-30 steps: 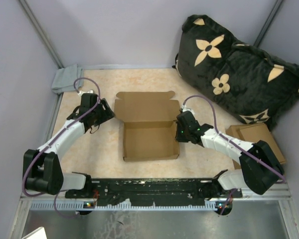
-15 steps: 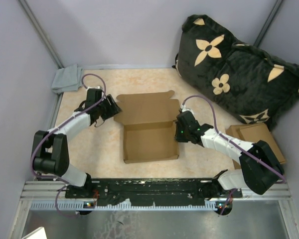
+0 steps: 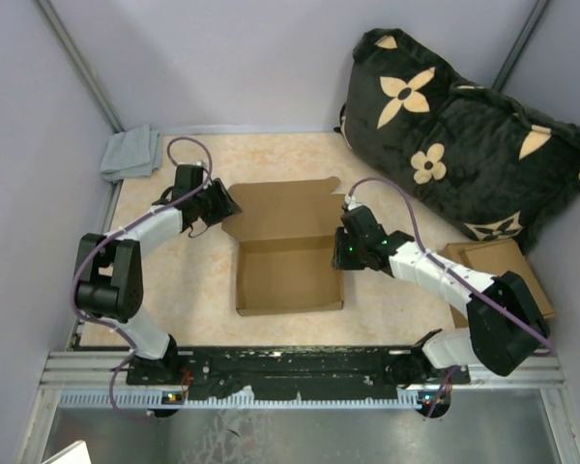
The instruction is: Fold the paper box
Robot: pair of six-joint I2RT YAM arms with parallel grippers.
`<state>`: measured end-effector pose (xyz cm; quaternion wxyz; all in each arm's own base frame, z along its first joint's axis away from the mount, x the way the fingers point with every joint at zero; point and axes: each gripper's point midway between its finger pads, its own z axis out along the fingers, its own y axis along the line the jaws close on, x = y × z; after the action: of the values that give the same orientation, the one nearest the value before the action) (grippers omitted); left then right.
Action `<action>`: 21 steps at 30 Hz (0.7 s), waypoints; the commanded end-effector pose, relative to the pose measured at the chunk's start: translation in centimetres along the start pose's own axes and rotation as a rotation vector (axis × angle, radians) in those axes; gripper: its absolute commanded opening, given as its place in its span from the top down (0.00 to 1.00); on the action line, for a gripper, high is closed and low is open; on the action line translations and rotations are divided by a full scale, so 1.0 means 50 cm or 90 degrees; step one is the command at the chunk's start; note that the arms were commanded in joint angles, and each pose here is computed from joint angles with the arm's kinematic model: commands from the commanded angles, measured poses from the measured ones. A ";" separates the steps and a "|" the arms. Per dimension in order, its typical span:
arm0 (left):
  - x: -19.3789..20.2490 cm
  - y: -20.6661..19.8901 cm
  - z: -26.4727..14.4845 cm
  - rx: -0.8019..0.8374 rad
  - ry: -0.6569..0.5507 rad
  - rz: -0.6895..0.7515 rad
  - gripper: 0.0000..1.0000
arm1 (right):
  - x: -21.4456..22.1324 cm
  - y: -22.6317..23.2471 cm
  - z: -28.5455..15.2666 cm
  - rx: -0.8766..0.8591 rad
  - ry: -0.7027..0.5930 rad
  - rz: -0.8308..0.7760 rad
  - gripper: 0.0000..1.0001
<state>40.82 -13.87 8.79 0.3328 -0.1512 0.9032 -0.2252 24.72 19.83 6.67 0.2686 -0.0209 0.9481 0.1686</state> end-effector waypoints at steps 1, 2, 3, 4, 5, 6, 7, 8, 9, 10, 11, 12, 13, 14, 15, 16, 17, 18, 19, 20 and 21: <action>-0.020 -0.019 0.013 0.022 0.000 0.008 0.45 | -0.088 0.022 -0.028 0.002 -0.028 0.000 0.78; -0.020 -0.020 0.016 0.022 0.002 0.008 0.47 | -0.097 0.015 -0.030 0.014 -0.022 -0.009 0.86; -0.021 -0.022 0.017 0.025 0.003 0.008 0.49 | -0.105 0.007 -0.032 0.029 -0.020 -0.019 0.94; -0.022 -0.022 0.018 0.026 0.003 0.008 0.52 | -0.114 -0.002 -0.036 0.048 -0.023 -0.031 1.00; -0.022 -0.024 0.018 0.027 0.004 0.008 0.56 | -0.124 -0.009 -0.040 0.061 -0.031 -0.041 1.00; -0.024 -0.025 0.016 0.028 0.002 0.010 0.61 | -0.136 -0.018 -0.045 0.076 -0.046 -0.043 1.00; -0.024 -0.025 0.016 0.028 0.001 0.013 0.68 | -0.151 -0.026 -0.050 0.084 -0.058 -0.036 1.00; -0.025 -0.025 0.013 0.028 0.000 0.017 0.78 | -0.164 -0.035 -0.054 0.082 -0.065 -0.022 0.97; -0.028 -0.024 0.010 0.026 -0.004 0.022 0.86 | -0.179 -0.044 -0.056 0.074 -0.071 -0.002 0.89; -0.030 -0.023 0.007 0.024 -0.007 0.026 0.95 | -0.193 -0.052 -0.057 0.061 -0.077 0.017 0.73; -0.032 -0.022 0.003 0.021 -0.010 0.031 1.00 | -0.211 -0.073 -0.058 0.052 -0.084 0.045 0.60; -0.036 -0.024 -0.002 0.021 -0.016 0.034 1.00 | -0.227 -0.081 -0.056 0.032 -0.092 0.063 0.46; -0.037 -0.023 -0.007 0.021 -0.020 0.037 1.00 | -0.238 -0.090 -0.051 0.016 -0.094 0.077 0.35; -0.038 -0.025 -0.012 0.022 -0.026 0.040 1.00 | -0.251 -0.097 -0.045 0.002 -0.094 0.087 0.29; -0.037 -0.025 -0.016 0.026 -0.032 0.042 1.00 | -0.260 -0.105 -0.036 -0.006 -0.088 0.095 0.27; -0.040 -0.031 -0.022 0.037 -0.043 0.046 1.00 | -0.269 -0.109 -0.026 -0.014 -0.078 0.097 0.26; -0.041 -0.034 -0.027 0.047 -0.052 0.051 1.00 | -0.279 -0.113 -0.016 -0.017 -0.073 0.094 0.25; -0.046 -0.040 -0.033 0.060 -0.068 0.056 1.00 | -0.286 -0.111 -0.003 -0.028 -0.063 0.090 0.25; -0.048 -0.045 -0.040 0.071 -0.079 0.062 1.00 | -0.302 -0.104 0.004 -0.044 -0.062 0.080 0.25; -0.047 -0.047 -0.046 0.080 -0.088 0.066 1.00 | -0.306 -0.100 0.023 -0.056 -0.049 0.072 0.25; -0.049 -0.050 -0.052 0.087 -0.097 0.068 1.00 | -0.300 -0.100 0.049 -0.065 -0.025 0.072 0.25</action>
<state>40.71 -14.00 9.93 0.3582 -0.1239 0.8953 -0.2339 36.38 11.98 10.16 0.2768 0.0837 0.9432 0.1637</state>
